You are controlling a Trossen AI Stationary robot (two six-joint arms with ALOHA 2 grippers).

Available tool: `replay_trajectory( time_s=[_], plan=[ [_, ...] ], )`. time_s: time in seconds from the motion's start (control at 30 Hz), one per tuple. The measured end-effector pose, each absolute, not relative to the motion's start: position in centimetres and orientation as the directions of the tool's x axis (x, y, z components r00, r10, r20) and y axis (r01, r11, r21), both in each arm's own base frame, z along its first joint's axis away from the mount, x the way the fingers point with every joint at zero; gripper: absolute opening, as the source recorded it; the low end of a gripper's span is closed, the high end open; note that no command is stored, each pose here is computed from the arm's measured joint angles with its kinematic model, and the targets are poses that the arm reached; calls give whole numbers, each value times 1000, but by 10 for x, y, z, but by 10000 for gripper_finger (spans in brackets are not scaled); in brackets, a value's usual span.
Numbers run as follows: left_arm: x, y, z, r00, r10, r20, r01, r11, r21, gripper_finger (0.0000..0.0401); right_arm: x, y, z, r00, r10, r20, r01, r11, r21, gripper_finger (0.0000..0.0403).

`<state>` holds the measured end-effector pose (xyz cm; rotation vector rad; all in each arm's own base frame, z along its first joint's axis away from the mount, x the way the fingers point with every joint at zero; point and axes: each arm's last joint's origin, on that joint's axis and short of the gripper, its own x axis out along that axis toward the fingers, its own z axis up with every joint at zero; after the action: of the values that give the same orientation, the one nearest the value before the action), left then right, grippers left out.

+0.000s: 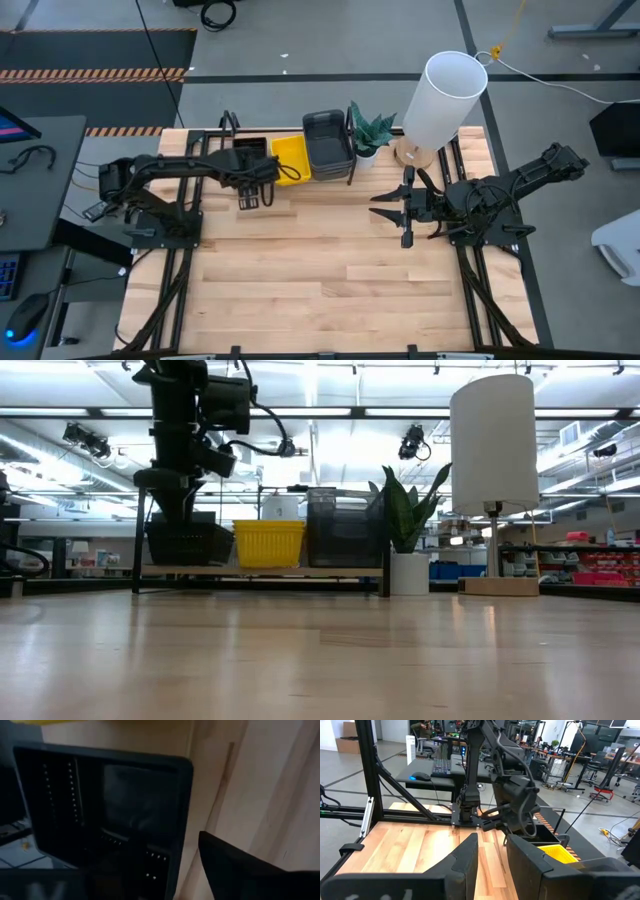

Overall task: Stack baskets on shelf by color
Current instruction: Put the stacked black bins on the shelf, then adjust the yellow bin

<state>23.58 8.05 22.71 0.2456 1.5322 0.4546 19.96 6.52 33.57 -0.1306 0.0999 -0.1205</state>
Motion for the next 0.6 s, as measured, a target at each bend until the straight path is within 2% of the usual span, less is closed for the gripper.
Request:
replay_trajectory(
  time_s=[0.33,0.6],
  plan=[
    [247,59,239,35,530,-847,-85,846,526,170,200,65,336,988,-126,-92,114,985,-132,108],
    [273,43,260,270,548,-792,-123,835,536,148,200,65,336,988,-126,-91,113,985,-132,108]
  ],
)
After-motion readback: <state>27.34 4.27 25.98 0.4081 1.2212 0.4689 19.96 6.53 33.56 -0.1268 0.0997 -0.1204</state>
